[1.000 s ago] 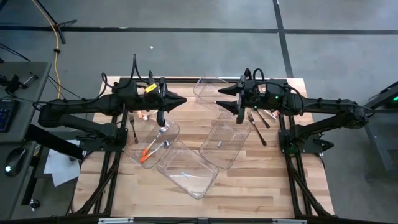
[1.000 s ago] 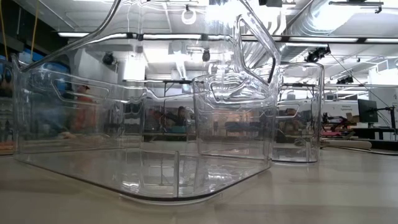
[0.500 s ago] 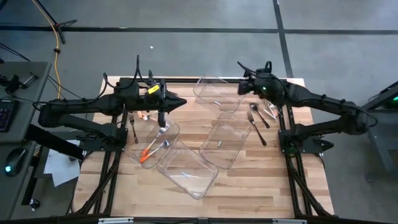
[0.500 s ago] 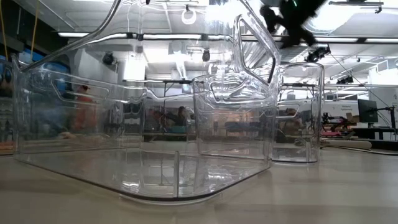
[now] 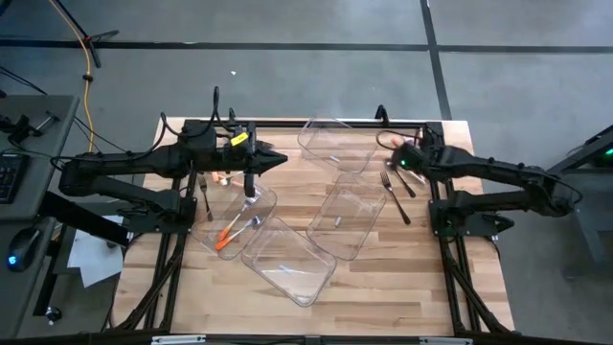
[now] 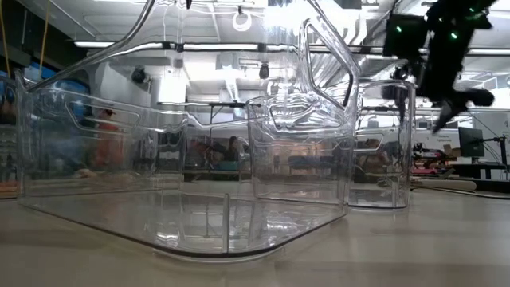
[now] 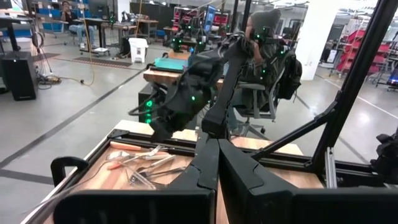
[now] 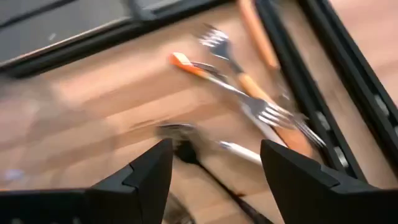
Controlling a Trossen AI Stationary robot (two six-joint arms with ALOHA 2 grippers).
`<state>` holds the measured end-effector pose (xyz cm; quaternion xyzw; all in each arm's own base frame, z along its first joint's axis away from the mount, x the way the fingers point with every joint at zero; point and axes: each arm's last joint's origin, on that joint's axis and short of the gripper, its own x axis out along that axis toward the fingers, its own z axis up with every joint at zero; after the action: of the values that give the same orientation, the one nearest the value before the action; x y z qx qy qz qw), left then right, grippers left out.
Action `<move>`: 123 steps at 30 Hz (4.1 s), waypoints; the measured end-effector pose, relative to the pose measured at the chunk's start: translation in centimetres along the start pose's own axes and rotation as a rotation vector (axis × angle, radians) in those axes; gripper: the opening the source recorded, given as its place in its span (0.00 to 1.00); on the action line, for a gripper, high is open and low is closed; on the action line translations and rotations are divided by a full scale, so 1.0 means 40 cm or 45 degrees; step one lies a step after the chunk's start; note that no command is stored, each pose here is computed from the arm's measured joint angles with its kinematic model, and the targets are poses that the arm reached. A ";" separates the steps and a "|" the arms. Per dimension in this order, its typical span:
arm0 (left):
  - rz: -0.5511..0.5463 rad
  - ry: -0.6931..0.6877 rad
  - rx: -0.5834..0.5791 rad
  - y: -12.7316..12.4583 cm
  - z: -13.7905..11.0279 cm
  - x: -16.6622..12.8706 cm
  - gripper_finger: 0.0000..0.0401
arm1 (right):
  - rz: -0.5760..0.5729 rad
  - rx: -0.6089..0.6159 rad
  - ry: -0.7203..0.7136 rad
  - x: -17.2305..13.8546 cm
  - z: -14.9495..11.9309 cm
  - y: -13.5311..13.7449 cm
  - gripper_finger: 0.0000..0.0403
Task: Sort silverware by color (type)
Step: Put the orange fork into the middle left transparent bin
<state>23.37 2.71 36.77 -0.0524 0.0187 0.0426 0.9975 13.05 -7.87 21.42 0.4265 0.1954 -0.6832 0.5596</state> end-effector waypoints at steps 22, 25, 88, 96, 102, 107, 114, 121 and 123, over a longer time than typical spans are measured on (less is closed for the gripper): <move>0.035 0.013 -0.002 0.016 -0.001 -0.001 0.00 | -0.036 0.691 -0.046 0.116 -0.044 -0.088 0.57; 0.043 0.019 -0.003 0.020 -0.002 -0.001 0.00 | -0.061 0.714 -0.059 0.122 -0.034 -0.092 0.57; 0.049 0.022 -0.026 0.023 -0.003 -0.001 0.00 | -0.264 0.797 -0.052 0.222 -0.023 -0.072 0.26; 0.049 0.022 -0.028 0.023 -0.003 -0.001 0.00 | -0.262 0.785 -0.080 0.221 -0.021 -0.073 0.06; 0.048 0.022 -0.037 0.022 -0.003 -0.001 0.00 | -0.228 0.758 -0.108 0.211 -0.014 -0.073 0.02; 0.043 0.025 -0.037 0.022 -0.003 -0.001 0.00 | -0.195 0.754 -0.129 0.199 -0.007 -0.076 0.00; 0.043 0.026 -0.037 0.022 -0.004 -0.001 0.00 | -0.146 0.725 -0.159 0.178 0.003 -0.081 0.00; 0.043 0.027 -0.037 0.022 -0.004 -0.001 0.00 | -0.128 0.726 -0.071 0.168 0.001 -0.086 0.01; 0.043 0.027 -0.037 0.022 -0.004 -0.001 0.00 | -0.137 0.677 -0.049 0.168 -0.001 -0.088 0.01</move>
<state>23.24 3.56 36.53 -0.0671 0.0294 0.0590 0.9956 9.73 -10.81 15.26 0.5344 0.0207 -0.7474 0.3943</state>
